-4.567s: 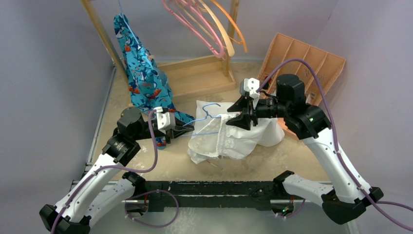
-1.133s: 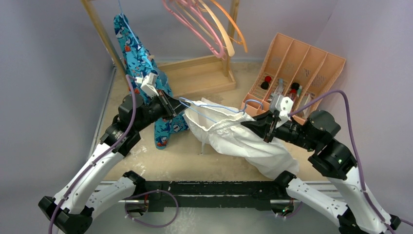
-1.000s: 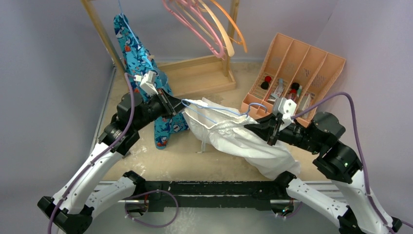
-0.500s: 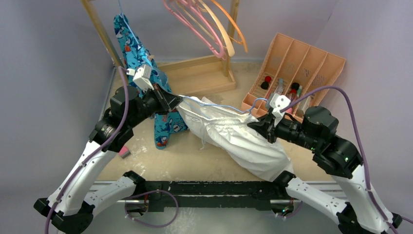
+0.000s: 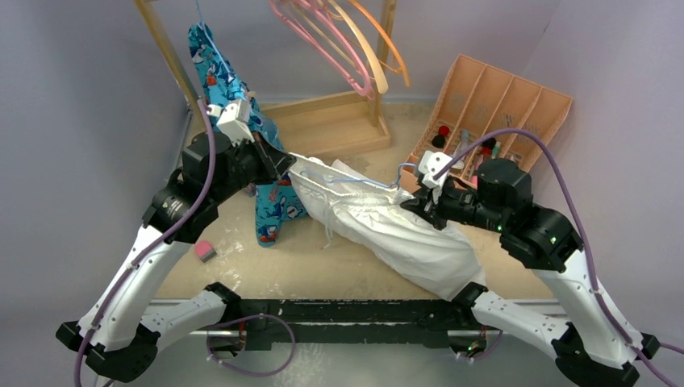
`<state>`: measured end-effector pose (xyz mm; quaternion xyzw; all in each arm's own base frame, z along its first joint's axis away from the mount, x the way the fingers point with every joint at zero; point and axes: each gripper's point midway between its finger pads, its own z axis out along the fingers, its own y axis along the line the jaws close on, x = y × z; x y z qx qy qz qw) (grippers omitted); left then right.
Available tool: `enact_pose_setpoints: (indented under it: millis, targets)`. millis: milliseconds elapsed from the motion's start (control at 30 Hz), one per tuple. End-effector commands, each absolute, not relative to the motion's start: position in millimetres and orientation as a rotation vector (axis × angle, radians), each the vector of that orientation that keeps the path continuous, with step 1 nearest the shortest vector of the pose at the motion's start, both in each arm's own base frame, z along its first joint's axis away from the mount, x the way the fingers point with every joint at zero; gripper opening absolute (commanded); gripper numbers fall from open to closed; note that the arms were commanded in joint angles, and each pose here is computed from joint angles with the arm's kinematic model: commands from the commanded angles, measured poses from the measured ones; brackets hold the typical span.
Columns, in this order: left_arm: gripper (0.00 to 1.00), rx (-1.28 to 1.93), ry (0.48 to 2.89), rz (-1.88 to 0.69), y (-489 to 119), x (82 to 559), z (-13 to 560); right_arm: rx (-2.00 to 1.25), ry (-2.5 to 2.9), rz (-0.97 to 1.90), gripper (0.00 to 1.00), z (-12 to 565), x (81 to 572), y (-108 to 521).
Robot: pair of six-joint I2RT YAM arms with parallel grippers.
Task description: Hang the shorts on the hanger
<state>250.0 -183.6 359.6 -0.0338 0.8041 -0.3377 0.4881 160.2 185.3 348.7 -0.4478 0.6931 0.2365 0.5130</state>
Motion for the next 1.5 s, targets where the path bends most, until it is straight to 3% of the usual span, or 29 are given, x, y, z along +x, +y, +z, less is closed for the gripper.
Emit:
enact_pose_setpoints:
  millis: [0, 133, 367, 567, 800, 967, 1300, 1467]
  targets:
    - [0.0, -0.124, 1.826, -0.756, -169, 264, 405, -1.178, 1.677, 0.53, 0.0, 346, 150, 177]
    - [0.0, -0.103, 1.814, -0.828, -181, 264, 414, -1.145, 1.694, 0.473, 0.0, 351, 163, 174]
    - [0.0, 0.08, 1.787, -1.222, -237, 238, 427, -1.046, 1.584, 0.589, 0.0, 373, 187, 212]
    - [0.21, 0.198, 1.814, -1.365, -257, 221, 416, -0.96, 1.5, 0.714, 0.0, 374, 194, 235]
    - [0.37, 0.434, 1.79, -1.207, -247, 211, 399, -0.878, 1.376, 0.831, 0.0, 372, 180, 239]
    - [0.38, 0.633, 1.807, -0.991, -231, 209, 393, -0.833, 1.314, 0.952, 0.0, 364, 166, 243]
    - [0.33, 1.032, 1.57, -0.71, -205, 186, 409, -0.837, 1.207, 1.054, 0.0, 372, 134, 236]
    - [0.42, 1.238, 1.474, -0.591, -194, 174, 401, -0.901, 1.16, 1.041, 0.0, 377, 122, 232]
